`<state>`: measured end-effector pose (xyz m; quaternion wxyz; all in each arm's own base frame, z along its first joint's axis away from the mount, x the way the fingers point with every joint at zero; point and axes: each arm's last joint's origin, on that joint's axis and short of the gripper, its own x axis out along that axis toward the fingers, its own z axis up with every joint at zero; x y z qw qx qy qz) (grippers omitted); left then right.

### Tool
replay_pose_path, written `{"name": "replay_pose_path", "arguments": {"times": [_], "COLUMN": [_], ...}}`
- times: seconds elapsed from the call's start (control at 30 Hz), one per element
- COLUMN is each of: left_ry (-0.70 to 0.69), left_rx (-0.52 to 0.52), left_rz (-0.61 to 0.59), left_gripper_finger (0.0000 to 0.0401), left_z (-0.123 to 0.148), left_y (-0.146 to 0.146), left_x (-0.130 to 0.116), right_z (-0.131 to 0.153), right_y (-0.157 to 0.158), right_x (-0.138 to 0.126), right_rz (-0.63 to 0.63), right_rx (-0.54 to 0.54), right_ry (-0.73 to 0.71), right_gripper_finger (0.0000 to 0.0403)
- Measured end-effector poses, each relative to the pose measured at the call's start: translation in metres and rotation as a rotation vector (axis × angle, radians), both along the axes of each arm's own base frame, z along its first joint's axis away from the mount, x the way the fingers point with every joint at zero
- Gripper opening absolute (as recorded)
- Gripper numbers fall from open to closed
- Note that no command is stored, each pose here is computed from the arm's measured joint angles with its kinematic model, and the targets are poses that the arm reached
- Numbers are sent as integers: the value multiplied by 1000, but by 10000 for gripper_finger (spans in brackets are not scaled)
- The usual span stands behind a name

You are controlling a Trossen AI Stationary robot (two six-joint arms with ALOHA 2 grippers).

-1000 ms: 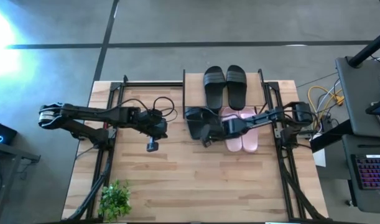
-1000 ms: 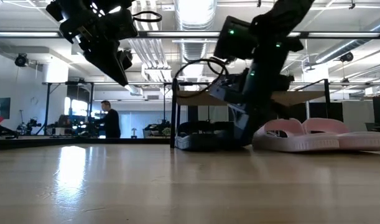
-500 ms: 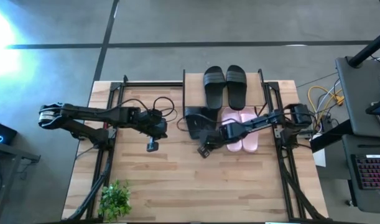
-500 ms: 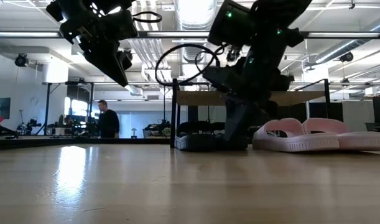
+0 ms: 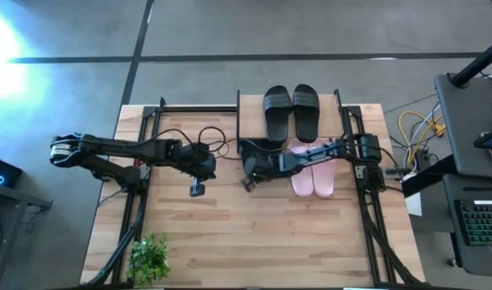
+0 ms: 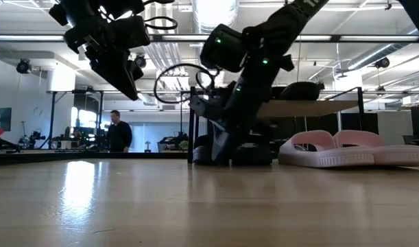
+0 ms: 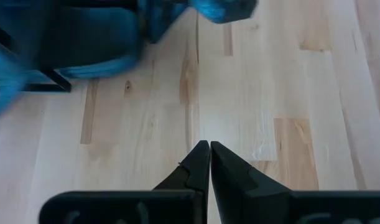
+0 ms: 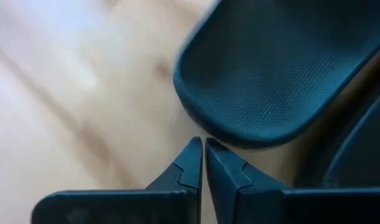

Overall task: Pick and place slides into the shelf
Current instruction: Adjust the slides under the shelf

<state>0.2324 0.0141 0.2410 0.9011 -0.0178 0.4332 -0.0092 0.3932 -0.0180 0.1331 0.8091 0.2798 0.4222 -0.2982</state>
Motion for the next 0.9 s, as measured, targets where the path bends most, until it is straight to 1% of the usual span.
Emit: {"name": "replay_pose_path", "arguments": {"times": [0.13, 0.23, 0.3, 0.4, 0.5, 0.6, 0.67, 0.73, 0.8, 0.9], "left_ry": [6, 16, 17, 17, 13, 6, 1, -5, -7, -7], "left_rx": [-2, -3, -6, -14, -14, -13, -13, -9, -8, -9], "left_rz": [1, 3, 7, 21, 21, 21, 21, 20, 20, 21], "left_gripper_finger": [0, 0, 0, 0, 0, 0, 0, 0, 0, 0], "left_z": [-2, -5, -5, -5, -5, -4, -4, -3, -3, -3], "left_y": [0, 0, 0, 0, 0, 0, 0, 0, 0, 0], "left_x": [-1, -2, -2, -2, -2, -1, -1, 0, 0, 0], "right_z": [11, 14, 19, 23, 21, 15, 10, 6, 5, 5], "right_y": [-16, -21, -19, -10, 4, 10, 8, 2, -6, -22], "right_x": [7, 4, 2, -5, -17, -28, -31, -33, -35, -37], "right_rz": [-22, -8, 25, 111, 131, 85, 48, -2, -57, -115], "right_rx": [-51, -49, -5, 93, 112, 117, 104, 62, -3, -51], "right_ry": [-29, 20, 34, 72, 164, 229, 242, 246, 253, 261], "right_gripper_finger": [13, 13, 13, 13, 13, 13, 13, 13, 13, 13]}}
